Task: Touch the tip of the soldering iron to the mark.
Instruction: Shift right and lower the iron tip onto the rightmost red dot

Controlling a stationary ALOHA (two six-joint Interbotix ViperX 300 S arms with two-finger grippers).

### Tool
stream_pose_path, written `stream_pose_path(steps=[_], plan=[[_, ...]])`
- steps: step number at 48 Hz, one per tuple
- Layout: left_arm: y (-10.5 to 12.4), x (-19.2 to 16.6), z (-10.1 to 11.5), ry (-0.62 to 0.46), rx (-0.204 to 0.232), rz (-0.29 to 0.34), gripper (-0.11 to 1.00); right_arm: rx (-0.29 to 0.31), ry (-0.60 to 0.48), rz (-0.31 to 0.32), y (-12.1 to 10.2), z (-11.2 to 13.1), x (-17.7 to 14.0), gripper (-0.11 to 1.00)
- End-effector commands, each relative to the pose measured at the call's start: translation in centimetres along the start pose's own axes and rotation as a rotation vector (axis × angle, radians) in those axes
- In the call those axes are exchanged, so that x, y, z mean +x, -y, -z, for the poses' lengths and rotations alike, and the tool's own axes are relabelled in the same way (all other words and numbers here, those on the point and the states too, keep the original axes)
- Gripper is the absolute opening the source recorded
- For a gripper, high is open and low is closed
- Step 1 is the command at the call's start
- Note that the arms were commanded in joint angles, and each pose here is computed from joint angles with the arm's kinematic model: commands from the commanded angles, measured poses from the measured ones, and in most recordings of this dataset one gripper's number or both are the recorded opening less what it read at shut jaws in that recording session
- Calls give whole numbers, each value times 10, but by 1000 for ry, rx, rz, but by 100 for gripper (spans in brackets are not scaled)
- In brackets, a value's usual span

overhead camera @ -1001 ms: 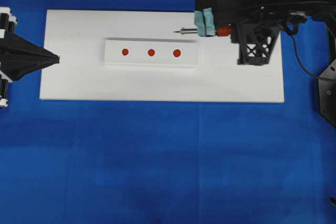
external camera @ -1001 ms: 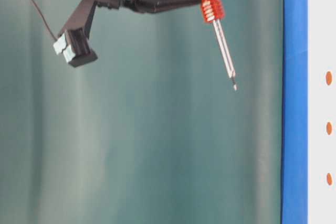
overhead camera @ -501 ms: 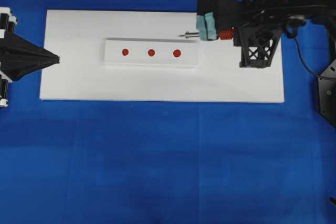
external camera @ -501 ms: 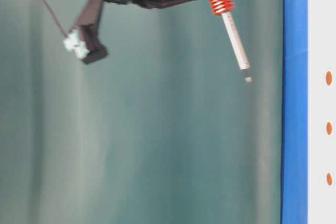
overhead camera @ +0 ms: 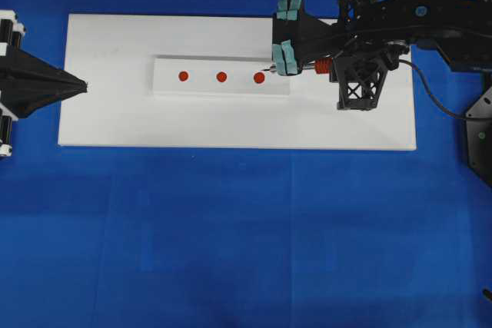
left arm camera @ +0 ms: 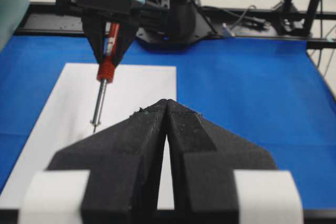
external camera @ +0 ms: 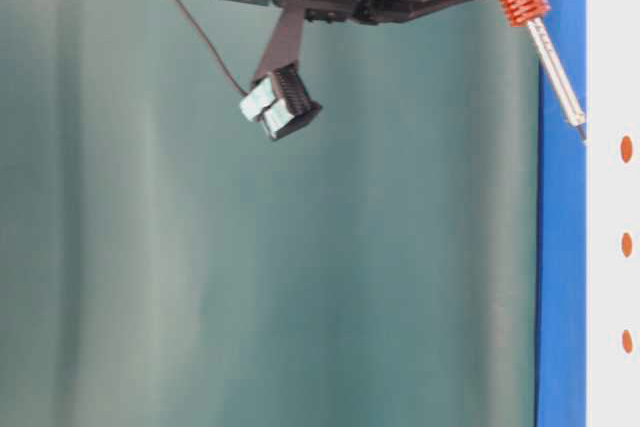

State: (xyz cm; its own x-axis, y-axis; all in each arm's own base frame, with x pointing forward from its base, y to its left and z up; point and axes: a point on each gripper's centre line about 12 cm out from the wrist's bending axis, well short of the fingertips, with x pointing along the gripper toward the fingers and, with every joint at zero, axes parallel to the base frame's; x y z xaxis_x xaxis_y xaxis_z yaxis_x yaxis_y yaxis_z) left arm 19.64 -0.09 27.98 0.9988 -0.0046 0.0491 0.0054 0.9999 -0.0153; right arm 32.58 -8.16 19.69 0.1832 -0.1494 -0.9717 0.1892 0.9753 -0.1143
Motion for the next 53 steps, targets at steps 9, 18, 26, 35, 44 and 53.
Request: stream_pose_path(steps=[9, 18, 26, 35, 44, 53], plan=[[0, 1, -3, 9, 1, 3, 0, 4, 32, -19, -4, 0, 10, 7], [0, 1, -4, 12, 0, 2, 0, 2, 24, -21, -5, 2, 18, 7], [0, 1, -4, 11, 0, 1, 0, 3, 23, -21, -5, 2, 19, 7], [0, 1, -4, 12, 1, 3, 0, 4, 21, -22, -5, 2, 19, 6], [0, 1, -3, 9, 0, 2, 0, 6, 20, -22, -5, 2, 19, 7], [0, 1, -4, 12, 1, 3, 0, 6, 21, -20, -4, 2, 18, 7]])
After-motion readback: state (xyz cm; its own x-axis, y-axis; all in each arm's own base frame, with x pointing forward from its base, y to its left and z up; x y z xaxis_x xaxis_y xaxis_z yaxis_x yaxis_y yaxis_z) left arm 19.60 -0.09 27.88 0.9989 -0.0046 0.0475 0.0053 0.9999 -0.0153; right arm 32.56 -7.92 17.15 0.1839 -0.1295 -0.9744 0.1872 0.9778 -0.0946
